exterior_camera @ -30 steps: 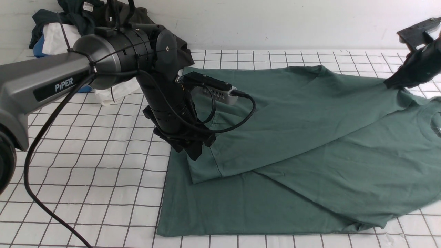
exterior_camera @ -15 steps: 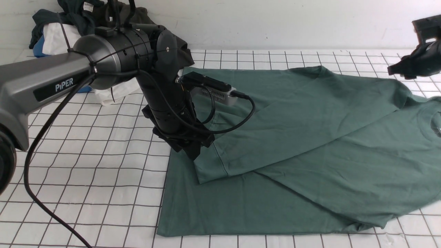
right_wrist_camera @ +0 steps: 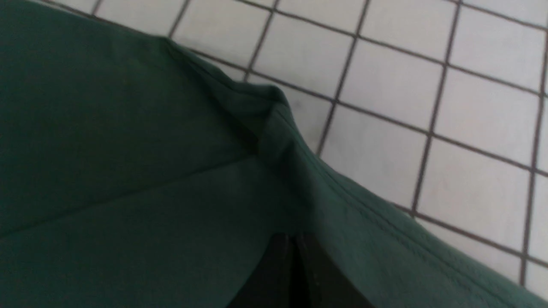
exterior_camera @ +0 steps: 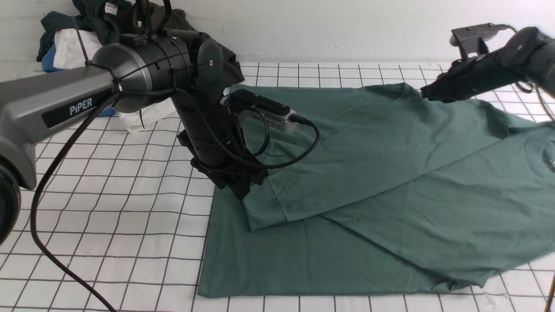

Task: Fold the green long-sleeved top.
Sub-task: Use both arms simultaneously to clamp the lower edge of the clothing fabric

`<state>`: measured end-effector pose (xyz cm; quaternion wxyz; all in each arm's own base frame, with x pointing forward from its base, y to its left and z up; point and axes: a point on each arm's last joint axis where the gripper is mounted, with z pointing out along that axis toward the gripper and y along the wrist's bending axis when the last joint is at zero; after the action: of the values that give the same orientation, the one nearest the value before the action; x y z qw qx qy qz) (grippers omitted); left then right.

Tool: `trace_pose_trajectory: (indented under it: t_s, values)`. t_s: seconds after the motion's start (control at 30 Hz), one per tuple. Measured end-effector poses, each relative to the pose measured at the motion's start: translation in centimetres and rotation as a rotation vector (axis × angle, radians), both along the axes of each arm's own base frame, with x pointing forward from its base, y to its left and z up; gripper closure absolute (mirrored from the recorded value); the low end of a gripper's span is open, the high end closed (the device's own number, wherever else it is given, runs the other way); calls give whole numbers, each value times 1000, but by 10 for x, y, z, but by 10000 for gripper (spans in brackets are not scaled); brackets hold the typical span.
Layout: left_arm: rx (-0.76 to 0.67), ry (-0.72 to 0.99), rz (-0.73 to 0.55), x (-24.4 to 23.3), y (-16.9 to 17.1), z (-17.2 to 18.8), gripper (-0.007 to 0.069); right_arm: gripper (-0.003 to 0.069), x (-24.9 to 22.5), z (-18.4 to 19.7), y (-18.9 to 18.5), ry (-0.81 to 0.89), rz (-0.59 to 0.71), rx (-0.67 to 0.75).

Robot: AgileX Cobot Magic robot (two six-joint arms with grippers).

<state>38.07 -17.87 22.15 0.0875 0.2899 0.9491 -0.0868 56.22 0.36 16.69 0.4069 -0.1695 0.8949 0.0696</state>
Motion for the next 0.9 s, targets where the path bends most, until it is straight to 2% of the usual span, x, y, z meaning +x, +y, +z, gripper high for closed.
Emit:
trace_pose_trajectory:
  t_s: [0.07, 0.2, 0.23, 0.33, 0.43, 0.53, 0.57, 0.6, 0.63, 0.67, 0.73, 0.83, 0.9]
  values:
    - [0, 0, 0, 0, 0, 0, 319, 671, 4, -8, 3, -22, -2, 5]
    - [2, 5, 0, 0, 0, 0, 319, 672, 18, -47, -8, -133, -124, -23]
    - [1, 4, 0, 0, 0, 0, 319, 672, 19, -48, -9, -137, -133, -21]
    - [-10, -20, 16, 2, -1, 0, 319, 672, 24, -43, -21, -204, -286, 85]
    - [-23, -34, 24, 3, -1, 2, 319, 672, 24, -26, -28, -234, -318, 114]
    - [-75, -64, 10, -4, -4, 23, 319, 672, 13, 33, -35, -249, -267, 135]
    - [-84, -70, 7, -6, -4, 27, 319, 672, 12, 38, -35, -247, -261, 138]
    - [-114, -85, -31, -16, -6, 46, 319, 672, -2, 77, -38, -221, -200, 153]
    - [-115, -82, -37, -18, -6, 48, 319, 672, -4, 82, -39, -231, -202, 153]
    - [-130, -88, -82, -30, -8, 65, 319, 672, -19, 114, -41, -206, -148, 152]
    - [-132, -76, -130, -50, -10, 81, 319, 672, -44, 152, -42, -164, -71, 139]
    - [-109, -44, -199, -77, -12, 83, 311, 672, -85, 210, -40, -146, 6, 116]
    - [-59, 10, -283, -95, -14, 64, 285, 672, -120, 255, -32, -178, 51, 95]
